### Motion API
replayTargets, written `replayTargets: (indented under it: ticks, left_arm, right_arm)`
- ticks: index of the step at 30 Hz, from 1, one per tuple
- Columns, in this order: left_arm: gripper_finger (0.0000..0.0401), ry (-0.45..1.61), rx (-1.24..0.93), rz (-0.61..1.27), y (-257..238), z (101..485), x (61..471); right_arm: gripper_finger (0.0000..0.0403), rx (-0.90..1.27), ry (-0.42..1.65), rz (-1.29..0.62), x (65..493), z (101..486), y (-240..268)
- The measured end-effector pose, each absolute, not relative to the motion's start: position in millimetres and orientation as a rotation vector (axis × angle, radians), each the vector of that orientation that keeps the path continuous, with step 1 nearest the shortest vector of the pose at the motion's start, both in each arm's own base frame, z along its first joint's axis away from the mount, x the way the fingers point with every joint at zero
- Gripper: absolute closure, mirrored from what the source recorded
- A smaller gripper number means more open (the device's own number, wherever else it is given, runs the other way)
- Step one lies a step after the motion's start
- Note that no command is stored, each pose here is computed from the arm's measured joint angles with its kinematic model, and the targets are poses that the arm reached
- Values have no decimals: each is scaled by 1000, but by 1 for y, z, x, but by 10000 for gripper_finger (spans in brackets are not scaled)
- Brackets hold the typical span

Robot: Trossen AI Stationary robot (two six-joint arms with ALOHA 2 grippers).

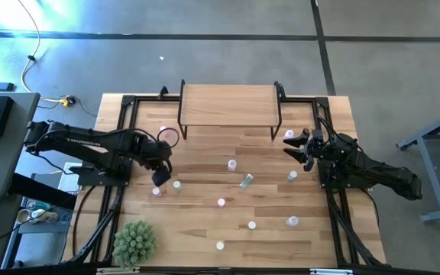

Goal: Pick and place medicine bottles onto shelf by color
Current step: Put the left yellow pill bottle on the shelf

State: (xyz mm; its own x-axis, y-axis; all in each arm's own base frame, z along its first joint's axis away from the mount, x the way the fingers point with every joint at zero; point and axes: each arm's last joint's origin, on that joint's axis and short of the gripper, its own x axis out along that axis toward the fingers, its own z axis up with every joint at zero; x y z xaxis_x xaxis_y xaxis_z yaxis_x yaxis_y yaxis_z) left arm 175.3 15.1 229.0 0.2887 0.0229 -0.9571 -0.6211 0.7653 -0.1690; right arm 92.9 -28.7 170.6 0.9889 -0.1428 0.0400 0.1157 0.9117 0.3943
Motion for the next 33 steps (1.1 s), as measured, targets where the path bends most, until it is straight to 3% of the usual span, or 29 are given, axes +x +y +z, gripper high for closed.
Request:
replayTargets:
  ticks: [29,33]
  left_arm:
    - [174,1431,-521,582,6,189,206]
    - [193,1419,-519,610,7,189,206]
  right_arm:
    - [187,402,-68,-129,93,171,-29]
    - [187,402,-68,-130,93,171,-29]
